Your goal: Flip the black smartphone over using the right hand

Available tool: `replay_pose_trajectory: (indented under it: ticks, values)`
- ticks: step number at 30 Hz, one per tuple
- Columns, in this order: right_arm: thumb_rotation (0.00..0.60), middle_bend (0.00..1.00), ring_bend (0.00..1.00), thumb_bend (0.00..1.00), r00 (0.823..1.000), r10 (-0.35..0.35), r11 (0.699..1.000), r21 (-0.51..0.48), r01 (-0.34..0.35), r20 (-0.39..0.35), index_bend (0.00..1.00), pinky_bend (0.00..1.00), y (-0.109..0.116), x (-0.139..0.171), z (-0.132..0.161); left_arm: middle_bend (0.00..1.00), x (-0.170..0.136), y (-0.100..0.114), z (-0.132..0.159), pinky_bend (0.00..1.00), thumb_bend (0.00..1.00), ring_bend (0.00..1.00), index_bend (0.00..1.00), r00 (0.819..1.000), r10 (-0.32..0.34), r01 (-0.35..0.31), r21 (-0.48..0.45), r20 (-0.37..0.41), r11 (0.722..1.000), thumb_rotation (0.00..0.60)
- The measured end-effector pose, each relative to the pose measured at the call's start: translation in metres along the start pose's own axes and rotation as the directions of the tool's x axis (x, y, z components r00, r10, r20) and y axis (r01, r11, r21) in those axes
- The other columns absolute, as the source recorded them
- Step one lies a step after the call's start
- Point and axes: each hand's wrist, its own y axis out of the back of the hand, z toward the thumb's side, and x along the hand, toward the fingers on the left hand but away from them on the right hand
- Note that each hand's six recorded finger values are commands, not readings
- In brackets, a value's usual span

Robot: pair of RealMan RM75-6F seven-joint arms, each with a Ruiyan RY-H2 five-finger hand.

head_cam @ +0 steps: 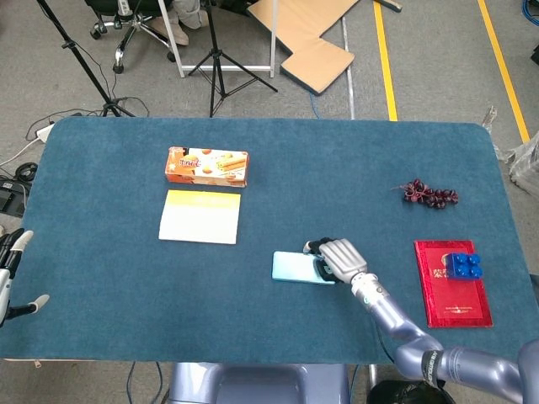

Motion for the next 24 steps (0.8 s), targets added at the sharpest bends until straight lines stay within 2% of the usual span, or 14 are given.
replay_pose_trajectory:
  ticks: [3, 7, 11, 13, 14, 16, 18, 21, 24]
  values:
    - [0.6, 0.35, 0.27, 0.63, 1.0, -0.017, 1.0, 0.02, 0.017, 0.021, 0.32, 0.39, 0.002, -0.01, -0.001, 0.0, 0.001, 0.0, -0.001, 0.0, 0.0, 0.0, 0.0, 1.0, -0.001, 0.001, -0.001, -0.003, 1.0, 0.6]
    - [0.6, 0.35, 0.27, 0.63, 0.998, -0.054, 0.998, 0.031, 0.053, 0.011, 0.32, 0.39, 0.01, -0.012, 0.004, 0.0, 0.002, 0.001, -0.003, 0.0, 0.0, 0.0, 0.0, 1.0, 0.001, -0.001, -0.006, -0.008, 1.0, 0.6]
    - [0.6, 0.34, 0.25, 0.62, 0.992, -0.116, 0.991, 0.064, 0.119, -0.039, 0.32, 0.37, 0.025, -0.007, 0.014, 0.0, 0.002, 0.001, -0.004, 0.0, 0.0, 0.0, 0.0, 1.0, -0.001, 0.001, -0.009, -0.009, 1.0, 0.6]
    - [0.6, 0.32, 0.22, 0.58, 0.983, -0.166, 0.981, 0.092, 0.173, -0.078, 0.31, 0.32, 0.036, -0.002, 0.019, 0.0, 0.002, 0.001, -0.004, 0.0, 0.0, 0.0, 0.0, 1.0, 0.0, 0.0, -0.012, -0.008, 1.0, 0.6]
    - [0.6, 0.3, 0.2, 0.49, 0.974, -0.199, 0.971, 0.11, 0.21, -0.104, 0.3, 0.29, 0.043, 0.002, 0.022, 0.0, 0.002, 0.001, -0.004, 0.0, 0.0, 0.0, 0.0, 1.0, 0.0, 0.0, -0.014, -0.007, 1.0, 0.6]
    - [0.6, 0.23, 0.12, 0.21, 0.956, -0.254, 0.952, 0.138, 0.273, -0.144, 0.24, 0.19, 0.055, 0.009, 0.026, 0.0, 0.001, 0.002, -0.004, 0.0, 0.0, 0.0, 0.0, 1.0, 0.003, -0.003, -0.019, -0.002, 1.0, 0.6]
    - [0.6, 0.16, 0.05, 0.05, 0.928, -0.32, 0.922, 0.163, 0.352, -0.192, 0.17, 0.09, 0.069, 0.021, 0.028, 0.0, 0.001, 0.003, -0.003, 0.0, 0.0, 0.0, 0.0, 1.0, 0.004, -0.004, -0.022, 0.006, 1.0, 0.6]
    - [0.6, 0.07, 0.0, 0.0, 0.885, -0.4, 0.877, 0.183, 0.445, -0.238, 0.12, 0.01, 0.086, 0.044, 0.024, 0.0, 0.0, 0.004, -0.002, 0.0, 0.0, 0.0, 0.0, 1.0, 0.009, -0.008, -0.031, 0.018, 0.999, 0.6]
    - [0.6, 0.0, 0.0, 0.0, 0.859, -0.459, 0.846, 0.183, 0.501, -0.229, 0.08, 0.0, 0.098, 0.071, 0.009, 0.0, -0.001, 0.007, -0.002, 0.0, 0.0, 0.0, 0.0, 0.999, 0.02, -0.019, -0.039, 0.028, 0.999, 0.6]
